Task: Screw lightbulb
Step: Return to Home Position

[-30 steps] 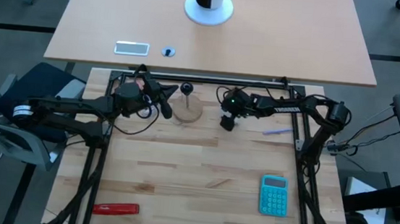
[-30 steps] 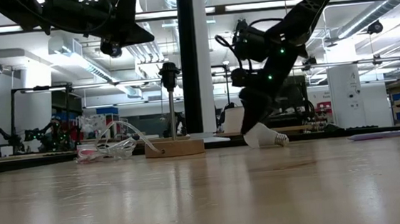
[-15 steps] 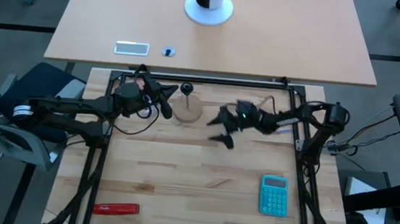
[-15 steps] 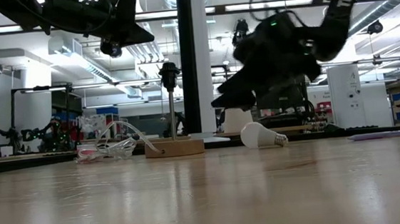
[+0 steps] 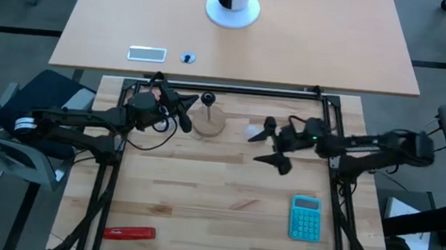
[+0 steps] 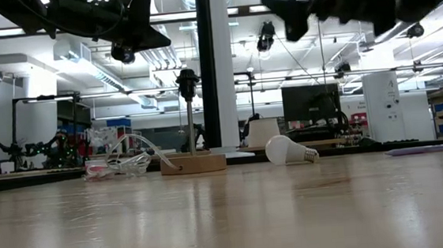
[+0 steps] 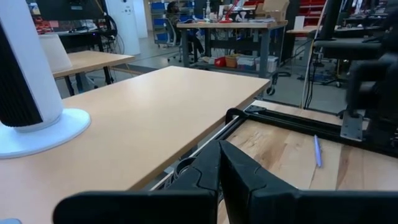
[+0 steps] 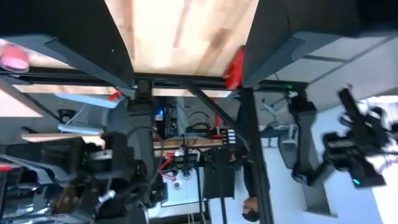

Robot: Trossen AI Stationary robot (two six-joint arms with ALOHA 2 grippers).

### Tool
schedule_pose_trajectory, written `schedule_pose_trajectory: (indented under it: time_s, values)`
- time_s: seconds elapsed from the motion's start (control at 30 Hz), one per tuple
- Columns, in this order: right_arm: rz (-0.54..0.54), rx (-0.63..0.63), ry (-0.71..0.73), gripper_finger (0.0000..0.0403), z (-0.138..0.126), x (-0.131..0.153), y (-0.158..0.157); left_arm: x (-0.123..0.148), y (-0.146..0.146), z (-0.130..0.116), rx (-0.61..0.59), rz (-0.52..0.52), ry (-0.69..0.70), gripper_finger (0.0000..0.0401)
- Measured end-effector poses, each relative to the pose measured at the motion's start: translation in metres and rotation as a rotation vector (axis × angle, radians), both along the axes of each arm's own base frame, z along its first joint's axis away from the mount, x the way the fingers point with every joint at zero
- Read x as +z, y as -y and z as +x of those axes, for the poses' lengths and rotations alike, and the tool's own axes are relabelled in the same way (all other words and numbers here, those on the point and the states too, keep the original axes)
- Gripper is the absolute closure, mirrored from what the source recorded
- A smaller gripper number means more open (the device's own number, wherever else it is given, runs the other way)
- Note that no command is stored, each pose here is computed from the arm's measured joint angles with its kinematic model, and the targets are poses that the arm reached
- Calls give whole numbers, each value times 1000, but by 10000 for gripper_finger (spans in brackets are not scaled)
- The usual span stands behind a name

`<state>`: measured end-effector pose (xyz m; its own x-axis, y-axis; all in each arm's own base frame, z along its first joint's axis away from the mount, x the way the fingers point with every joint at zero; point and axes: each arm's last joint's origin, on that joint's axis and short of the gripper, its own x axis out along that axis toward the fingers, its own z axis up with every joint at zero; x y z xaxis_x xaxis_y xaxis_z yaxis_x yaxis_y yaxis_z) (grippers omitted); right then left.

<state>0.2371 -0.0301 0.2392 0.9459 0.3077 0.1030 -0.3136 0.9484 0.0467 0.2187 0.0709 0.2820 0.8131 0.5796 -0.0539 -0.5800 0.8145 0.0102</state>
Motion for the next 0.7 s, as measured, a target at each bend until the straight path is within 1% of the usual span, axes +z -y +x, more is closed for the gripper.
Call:
schedule_pose_trajectory:
  time_s: [0.1,0.27,0.33,0.47,0.53,0.6,0.7]
  values:
    - [34,18,-12,112,-15,15,-5,0,0,0,0,0,0,401]
    - [95,27,13,114,-37,35,-9,0,0,0,0,0,0,401]
    - [148,35,13,111,-45,41,-10,0,0,0,0,0,0,401]
    - [313,69,13,103,-56,51,-12,0,0,0,0,0,0,401]
    - [370,84,13,99,-60,55,-13,0,0,0,0,0,0,401]
    - [390,91,19,95,-63,57,-13,0,0,0,0,0,0,401]
    - [392,93,24,93,-64,58,-14,0,0,0,0,0,0,401]
